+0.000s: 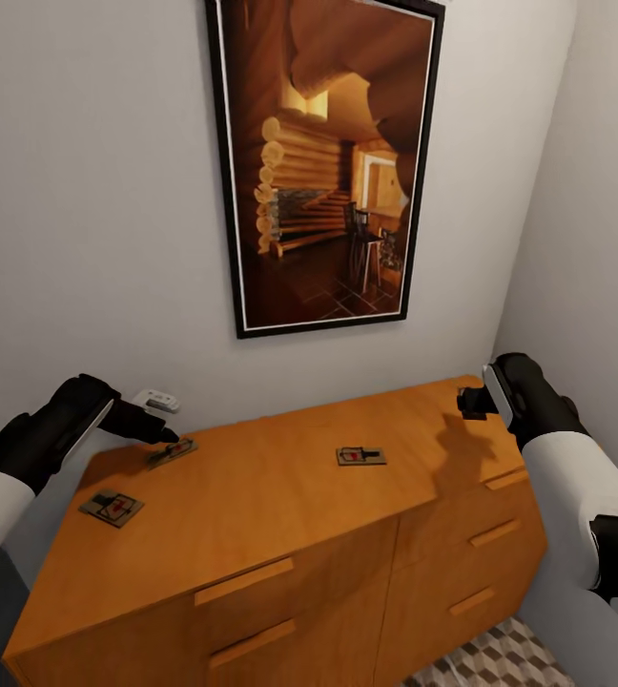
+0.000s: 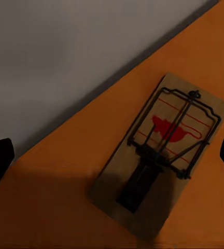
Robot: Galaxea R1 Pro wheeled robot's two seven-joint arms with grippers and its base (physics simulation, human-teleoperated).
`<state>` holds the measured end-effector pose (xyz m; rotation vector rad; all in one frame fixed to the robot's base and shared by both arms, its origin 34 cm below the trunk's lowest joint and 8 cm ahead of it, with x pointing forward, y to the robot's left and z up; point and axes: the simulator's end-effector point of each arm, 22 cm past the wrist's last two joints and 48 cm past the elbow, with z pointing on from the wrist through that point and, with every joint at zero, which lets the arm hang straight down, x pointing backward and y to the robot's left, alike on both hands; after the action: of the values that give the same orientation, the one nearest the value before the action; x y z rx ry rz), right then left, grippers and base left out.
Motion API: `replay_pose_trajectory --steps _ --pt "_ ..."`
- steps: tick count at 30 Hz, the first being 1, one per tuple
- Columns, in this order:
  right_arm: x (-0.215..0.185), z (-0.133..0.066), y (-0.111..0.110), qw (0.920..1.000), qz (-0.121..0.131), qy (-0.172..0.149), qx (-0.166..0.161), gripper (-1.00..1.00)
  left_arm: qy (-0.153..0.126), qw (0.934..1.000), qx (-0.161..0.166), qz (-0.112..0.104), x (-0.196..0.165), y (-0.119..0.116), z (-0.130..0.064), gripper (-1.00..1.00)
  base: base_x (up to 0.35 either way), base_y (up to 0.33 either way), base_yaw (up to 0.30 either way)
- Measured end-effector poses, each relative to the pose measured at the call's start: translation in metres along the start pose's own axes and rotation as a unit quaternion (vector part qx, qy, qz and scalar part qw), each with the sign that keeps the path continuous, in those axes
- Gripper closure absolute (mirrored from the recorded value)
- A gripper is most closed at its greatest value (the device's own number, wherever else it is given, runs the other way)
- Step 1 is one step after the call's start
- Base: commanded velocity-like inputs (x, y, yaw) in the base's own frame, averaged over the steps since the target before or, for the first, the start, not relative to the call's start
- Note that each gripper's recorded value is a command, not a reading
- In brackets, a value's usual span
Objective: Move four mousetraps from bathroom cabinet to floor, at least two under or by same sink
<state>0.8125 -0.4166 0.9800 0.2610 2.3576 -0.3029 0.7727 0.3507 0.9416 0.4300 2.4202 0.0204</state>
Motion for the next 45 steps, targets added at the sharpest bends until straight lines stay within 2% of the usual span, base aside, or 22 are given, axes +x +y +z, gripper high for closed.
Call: replay_pose_trajectory --steps 37,45 --pt "0.000 0.000 -0.001 1.0000 0.000 0.000 0.001 1.00 -0.002 1.0000 0.006 0.000 -0.001 -0.004 0.002 -1.00 -0.009 0.000 0.000" --pt "0.000 0.001 -0.012 1.0000 0.003 0.000 0.008 1.00 -0.006 0.9994 0.033 0.004 -0.003 -0.016 0.002 -1.00 0.000 0.000 0.000"
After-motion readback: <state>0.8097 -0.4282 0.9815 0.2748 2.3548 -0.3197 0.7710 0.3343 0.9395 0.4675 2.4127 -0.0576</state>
